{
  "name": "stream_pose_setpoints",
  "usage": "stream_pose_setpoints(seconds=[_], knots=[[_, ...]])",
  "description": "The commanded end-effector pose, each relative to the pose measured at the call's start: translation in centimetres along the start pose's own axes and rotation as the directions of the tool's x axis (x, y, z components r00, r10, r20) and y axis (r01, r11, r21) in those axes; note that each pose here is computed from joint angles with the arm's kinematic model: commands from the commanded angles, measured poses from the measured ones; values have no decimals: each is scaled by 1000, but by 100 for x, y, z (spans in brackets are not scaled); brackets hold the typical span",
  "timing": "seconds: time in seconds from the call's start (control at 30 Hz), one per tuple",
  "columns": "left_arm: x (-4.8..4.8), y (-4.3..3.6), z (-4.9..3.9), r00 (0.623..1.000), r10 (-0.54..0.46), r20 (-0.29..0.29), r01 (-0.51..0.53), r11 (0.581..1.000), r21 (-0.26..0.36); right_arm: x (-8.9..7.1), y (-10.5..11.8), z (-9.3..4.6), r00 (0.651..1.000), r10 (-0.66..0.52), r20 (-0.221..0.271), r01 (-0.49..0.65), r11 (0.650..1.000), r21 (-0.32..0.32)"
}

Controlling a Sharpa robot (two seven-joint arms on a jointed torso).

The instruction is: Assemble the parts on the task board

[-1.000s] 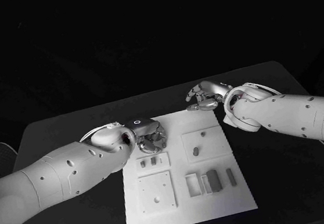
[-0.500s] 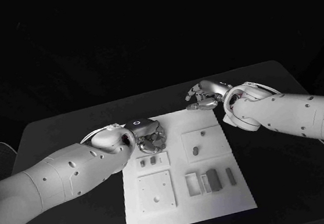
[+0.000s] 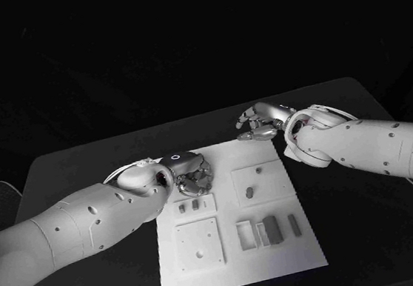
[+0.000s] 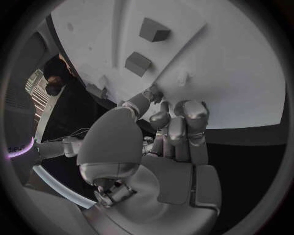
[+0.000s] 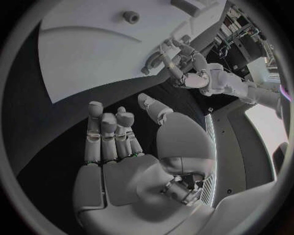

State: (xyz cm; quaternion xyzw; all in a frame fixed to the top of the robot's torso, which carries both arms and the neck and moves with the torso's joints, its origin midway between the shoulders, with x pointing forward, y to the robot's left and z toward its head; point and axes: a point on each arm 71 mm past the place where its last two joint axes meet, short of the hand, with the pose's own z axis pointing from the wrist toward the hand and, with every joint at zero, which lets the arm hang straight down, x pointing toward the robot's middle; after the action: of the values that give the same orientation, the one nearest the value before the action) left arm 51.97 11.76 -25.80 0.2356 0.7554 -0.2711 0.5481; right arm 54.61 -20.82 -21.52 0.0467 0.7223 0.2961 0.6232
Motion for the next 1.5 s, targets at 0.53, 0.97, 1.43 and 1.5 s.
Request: stream_pose_setpoints(seconds=[0.53,0.97,1.43,1.5], knots=[[-10,-52,9,1000,-12,14,12,999,31,11,23,2,1000,1,-4,-1,1000,-12],[0,-42,7,1000,-13,0,13,1000,25,11,23,1,1000,1,-6,-1,1000,-12],[-1,-24,4,1000,-13,2,13,1000,16,10,36,-4,1000,2,-1,-2,1000,-20],[-2,-21,4,1000,-14,2,14,1000,15,10,38,-4,1000,3,-2,-3,1000,-21]])
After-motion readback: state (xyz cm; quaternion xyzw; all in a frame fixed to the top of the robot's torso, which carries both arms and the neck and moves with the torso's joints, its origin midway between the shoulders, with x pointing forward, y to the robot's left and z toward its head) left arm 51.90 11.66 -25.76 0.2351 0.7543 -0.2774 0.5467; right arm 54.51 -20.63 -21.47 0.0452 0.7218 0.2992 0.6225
